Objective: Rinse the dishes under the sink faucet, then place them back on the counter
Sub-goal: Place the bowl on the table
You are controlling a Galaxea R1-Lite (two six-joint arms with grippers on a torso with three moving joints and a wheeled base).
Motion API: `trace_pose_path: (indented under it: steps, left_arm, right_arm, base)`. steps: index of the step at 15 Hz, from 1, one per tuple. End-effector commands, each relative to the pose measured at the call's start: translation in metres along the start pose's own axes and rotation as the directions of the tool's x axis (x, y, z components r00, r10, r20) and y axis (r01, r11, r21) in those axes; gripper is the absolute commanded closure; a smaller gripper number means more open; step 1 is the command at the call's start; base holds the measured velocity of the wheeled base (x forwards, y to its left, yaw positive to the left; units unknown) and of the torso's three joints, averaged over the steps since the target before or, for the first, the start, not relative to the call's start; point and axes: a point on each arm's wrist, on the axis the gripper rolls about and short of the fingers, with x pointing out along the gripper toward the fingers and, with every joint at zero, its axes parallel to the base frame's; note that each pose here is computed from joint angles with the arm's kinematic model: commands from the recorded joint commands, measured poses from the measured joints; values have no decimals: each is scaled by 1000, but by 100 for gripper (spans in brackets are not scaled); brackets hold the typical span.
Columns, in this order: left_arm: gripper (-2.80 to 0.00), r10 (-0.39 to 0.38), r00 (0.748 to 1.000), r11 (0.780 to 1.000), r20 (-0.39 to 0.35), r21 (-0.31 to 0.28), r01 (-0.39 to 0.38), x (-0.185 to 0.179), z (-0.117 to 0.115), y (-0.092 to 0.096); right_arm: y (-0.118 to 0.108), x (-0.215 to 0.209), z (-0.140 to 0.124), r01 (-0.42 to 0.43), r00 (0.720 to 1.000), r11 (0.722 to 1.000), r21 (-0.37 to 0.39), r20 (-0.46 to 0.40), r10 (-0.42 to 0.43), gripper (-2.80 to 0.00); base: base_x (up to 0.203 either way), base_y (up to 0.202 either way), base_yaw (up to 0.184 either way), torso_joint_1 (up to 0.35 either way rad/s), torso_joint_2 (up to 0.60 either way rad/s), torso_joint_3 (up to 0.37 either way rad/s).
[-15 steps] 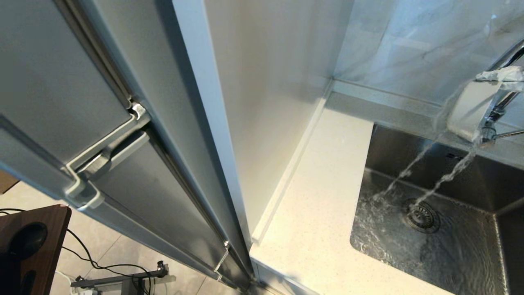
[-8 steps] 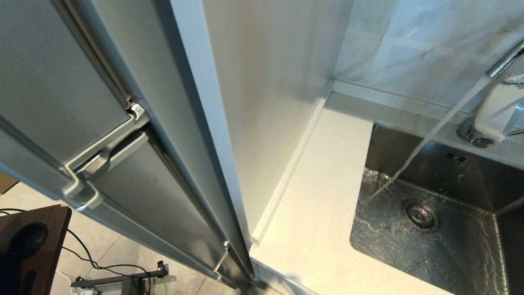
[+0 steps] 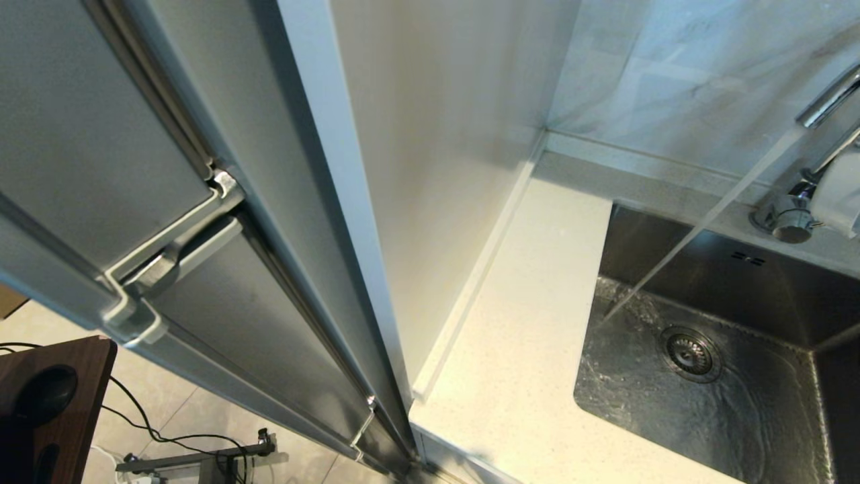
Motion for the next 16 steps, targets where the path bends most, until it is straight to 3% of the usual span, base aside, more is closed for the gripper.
trace_pose_path:
  steps: [1, 3, 6, 8, 10, 11, 12, 13, 14, 16]
  left_arm:
    - [0, 1, 1000, 1000, 0, 0, -1, 0, 0, 0]
    - [0, 1, 1000, 1000, 0, 0, -1, 0, 0, 0]
    - [0, 1, 1000, 1000, 0, -1, -1, 0, 0, 0]
    - [0, 1, 1000, 1000, 0, 0, -1, 0, 0, 0]
    - [0, 1, 1000, 1000, 0, -1, -1, 0, 0, 0]
    - [0, 1, 1000, 1000, 0, 0, -1, 0, 0, 0]
    - [0, 1, 1000, 1000, 0, -1, -1, 0, 0, 0]
    - [0, 1, 1000, 1000, 0, -1, -1, 0, 0, 0]
    - [0, 1, 1000, 1000, 0, 0, -1, 0, 0, 0]
    - [0, 1, 1000, 1000, 0, 0, -1, 0, 0, 0]
  right_arm:
    - [-4, -7, 4, 12, 1000, 999, -43, 22, -11, 0]
    - [-2, -11, 6, 28, 998, 992, -126, 53, -22, 0]
    - [5, -15, 12, 132, 976, 973, -190, 194, -95, 0]
    - [9, -13, 14, 228, 946, 944, -238, 282, -157, 0]
    - [7, -5, 14, 367, 890, 898, -243, 373, -263, 0]
    - [4, 1, 12, 457, 846, 859, -231, 411, -340, 0]
    - [-1, 5, 10, 564, 787, 793, -231, 443, -430, 0]
    - [-9, 9, 10, 662, 727, 700, -268, 459, -511, 0]
    - [-16, 13, 10, 713, 692, 624, -318, 460, -556, 0]
    - [-27, 12, 14, 756, 655, 501, -422, 464, -597, 0]
  base:
    - [0, 0, 0, 0, 0, 0]
    - [0, 0, 0, 0, 0, 0]
    - [0, 0, 0, 0, 0, 0]
    - [0, 0, 0, 0, 0, 0]
    - [0, 0, 0, 0, 0, 0]
    - [0, 0, 0, 0, 0, 0]
    - [0, 0, 0, 0, 0, 0]
    - [0, 0, 0, 0, 0, 0]
    - [0, 0, 0, 0, 0, 0]
    - [0, 0, 0, 0, 0, 0]
